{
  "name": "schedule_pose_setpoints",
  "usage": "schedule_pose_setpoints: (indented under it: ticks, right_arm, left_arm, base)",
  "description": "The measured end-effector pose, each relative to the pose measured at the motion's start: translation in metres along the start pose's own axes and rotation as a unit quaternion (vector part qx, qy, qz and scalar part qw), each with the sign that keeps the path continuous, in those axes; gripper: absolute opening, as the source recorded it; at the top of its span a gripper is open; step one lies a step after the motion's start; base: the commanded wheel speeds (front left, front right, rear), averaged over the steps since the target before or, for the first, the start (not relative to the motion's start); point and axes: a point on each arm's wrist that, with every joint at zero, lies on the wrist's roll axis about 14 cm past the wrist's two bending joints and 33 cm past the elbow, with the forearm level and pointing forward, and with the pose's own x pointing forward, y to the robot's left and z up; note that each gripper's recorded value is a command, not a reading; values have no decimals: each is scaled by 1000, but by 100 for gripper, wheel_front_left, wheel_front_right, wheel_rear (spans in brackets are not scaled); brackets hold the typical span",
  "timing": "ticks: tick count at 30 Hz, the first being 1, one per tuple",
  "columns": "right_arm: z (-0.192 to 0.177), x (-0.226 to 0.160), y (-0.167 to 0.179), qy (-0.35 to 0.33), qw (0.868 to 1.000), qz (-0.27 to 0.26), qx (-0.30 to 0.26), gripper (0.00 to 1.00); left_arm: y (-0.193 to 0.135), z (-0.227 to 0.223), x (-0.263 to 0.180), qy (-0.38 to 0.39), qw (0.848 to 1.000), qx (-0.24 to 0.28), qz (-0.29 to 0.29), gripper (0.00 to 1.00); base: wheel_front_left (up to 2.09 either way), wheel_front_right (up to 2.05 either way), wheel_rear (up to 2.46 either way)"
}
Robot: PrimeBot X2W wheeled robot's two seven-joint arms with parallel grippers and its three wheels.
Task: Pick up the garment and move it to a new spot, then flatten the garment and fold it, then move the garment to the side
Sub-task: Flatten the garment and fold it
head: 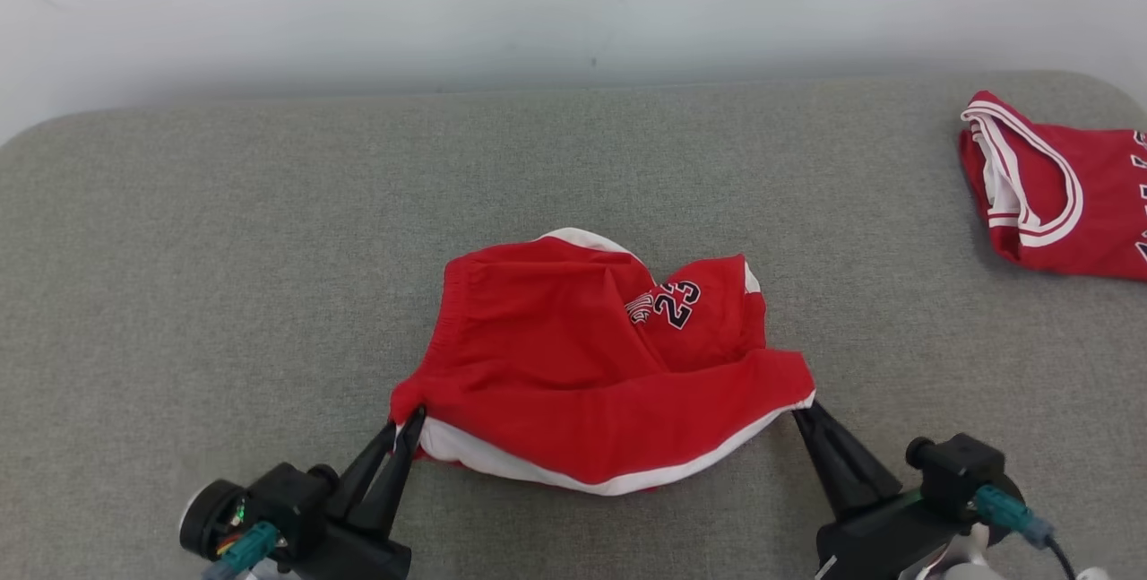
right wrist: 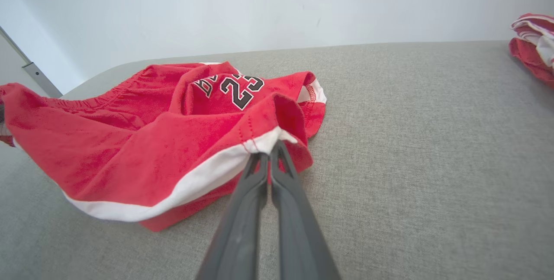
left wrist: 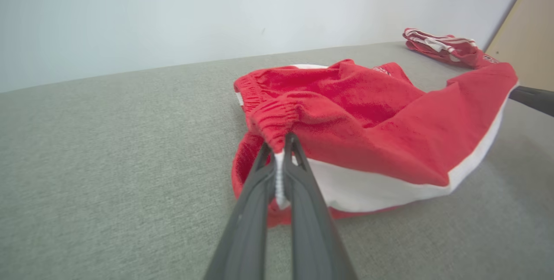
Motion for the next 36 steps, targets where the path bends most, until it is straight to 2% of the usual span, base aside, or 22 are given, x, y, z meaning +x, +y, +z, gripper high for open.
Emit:
schedule_pose_setpoints:
  ticks: [5,11,16,20,23,28,31,36]
  right_arm:
    - [40,2,-4,-58,998,2,-9,0]
    - [97,26,-14,-120,993,8,-11,0]
    - [154,65,-27,-156,987,12,-16,0]
    - [211,104,-43,-188,982,9,-18,0]
    - [258,134,-51,-216,976,10,-23,0]
    - [320,177,-65,-253,967,5,-32,0]
    - [341,201,-73,-263,964,-2,-33,0]
    - [346,236,-90,-261,964,-21,-48,0]
  left_arm:
    - [-1,34,8,-51,999,-8,-5,0]
    - [5,96,43,-120,992,11,-27,0]
    - [15,161,86,-165,985,26,-45,0]
    - [32,222,125,-207,977,27,-48,0]
    - [41,263,153,-233,970,47,-52,0]
    - [57,309,197,-265,961,64,-47,0]
    - [69,322,221,-278,958,59,-41,0]
    - [74,324,257,-281,956,77,-44,0]
  base:
    - [0,0,0]
    - [0,0,0]
    - [0,0,0]
    - [0,0,0]
    - [0,0,0]
    - [0,0,0]
    - [0,0,0]
    - [0,0,0]
